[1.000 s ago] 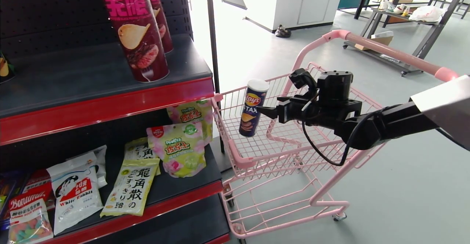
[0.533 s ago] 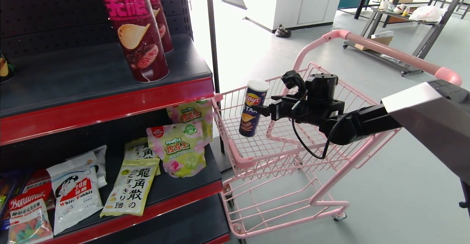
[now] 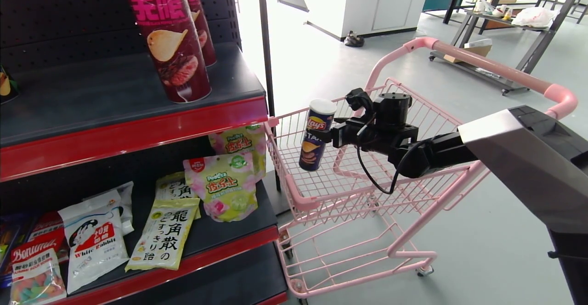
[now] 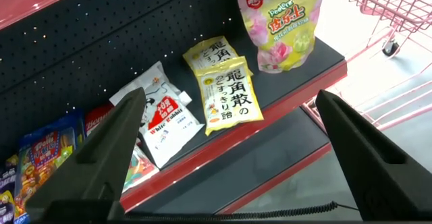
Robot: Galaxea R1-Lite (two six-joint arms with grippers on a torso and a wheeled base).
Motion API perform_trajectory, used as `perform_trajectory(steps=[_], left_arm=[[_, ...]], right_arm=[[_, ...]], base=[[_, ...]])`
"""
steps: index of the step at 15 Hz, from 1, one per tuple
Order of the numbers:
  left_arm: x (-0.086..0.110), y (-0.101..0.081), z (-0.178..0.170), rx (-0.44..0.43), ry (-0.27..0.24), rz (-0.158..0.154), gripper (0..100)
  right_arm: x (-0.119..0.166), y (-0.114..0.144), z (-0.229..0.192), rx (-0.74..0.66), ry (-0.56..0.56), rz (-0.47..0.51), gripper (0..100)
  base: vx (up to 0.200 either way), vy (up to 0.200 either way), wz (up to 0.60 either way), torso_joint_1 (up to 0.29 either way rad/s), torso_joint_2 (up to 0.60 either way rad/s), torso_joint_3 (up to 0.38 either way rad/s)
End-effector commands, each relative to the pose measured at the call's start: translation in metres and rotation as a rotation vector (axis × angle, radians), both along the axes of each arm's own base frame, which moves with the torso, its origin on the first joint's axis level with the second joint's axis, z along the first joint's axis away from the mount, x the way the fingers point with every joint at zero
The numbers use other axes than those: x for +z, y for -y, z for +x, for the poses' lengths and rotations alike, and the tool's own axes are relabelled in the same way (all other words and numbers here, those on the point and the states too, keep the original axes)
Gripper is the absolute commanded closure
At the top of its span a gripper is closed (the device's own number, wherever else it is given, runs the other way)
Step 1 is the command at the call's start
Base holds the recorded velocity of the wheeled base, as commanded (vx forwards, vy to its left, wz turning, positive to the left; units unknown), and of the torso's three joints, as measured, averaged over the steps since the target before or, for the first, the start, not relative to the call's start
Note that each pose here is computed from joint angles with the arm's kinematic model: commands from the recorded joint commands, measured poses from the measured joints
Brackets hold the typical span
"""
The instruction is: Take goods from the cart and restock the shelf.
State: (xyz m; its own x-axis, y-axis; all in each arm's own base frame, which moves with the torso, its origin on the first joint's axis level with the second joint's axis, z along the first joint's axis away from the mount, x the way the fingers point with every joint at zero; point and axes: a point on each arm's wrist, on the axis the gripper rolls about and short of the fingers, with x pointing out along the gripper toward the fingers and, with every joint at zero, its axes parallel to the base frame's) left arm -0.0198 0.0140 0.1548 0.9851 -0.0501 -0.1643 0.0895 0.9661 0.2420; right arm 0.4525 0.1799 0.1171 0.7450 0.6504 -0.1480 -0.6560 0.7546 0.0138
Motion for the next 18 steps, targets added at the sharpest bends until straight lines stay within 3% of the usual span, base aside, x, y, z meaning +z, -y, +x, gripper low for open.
perform_trajectory(steps=[1,7,8,15,18], left_arm=[[0.0,0.0,0.0,0.001,-0.001,0.0,0],[0.0,0.0,0.0,0.002,-0.001,0.004,0],[0.0,0.0,0.0,0.004,-0.001,0.004,0],[0.0,0.0,0.0,0.003,0.001,0.006,0],[0.002,0.0,-0.001,0.003,0.013,0.002,0]], right_arm=[[-0.005,-0.006,0.001,0.012,-0.004,-0.002,0],[-0.013,-0.015,0.013,0.024,0.016,0.006,0],[-0.012,-0.016,0.013,0.026,0.019,0.008,100],[-0.002,-0.021,0.007,0.034,0.034,0.021,100],[0.049,-0.002,-0.035,0.027,0.055,0.025,100]], base=[[0.0,0.0,0.0,0.0,0.0,0.0],[0.0,0.0,0.0,0.0,0.0,0.0],[0.0,0.0,0.0,0.0,0.0,0.0],[0.0,0.0,0.0,0.0,0.0,0.0],[0.0,0.0,0.0,0.0,0.0,0.0]])
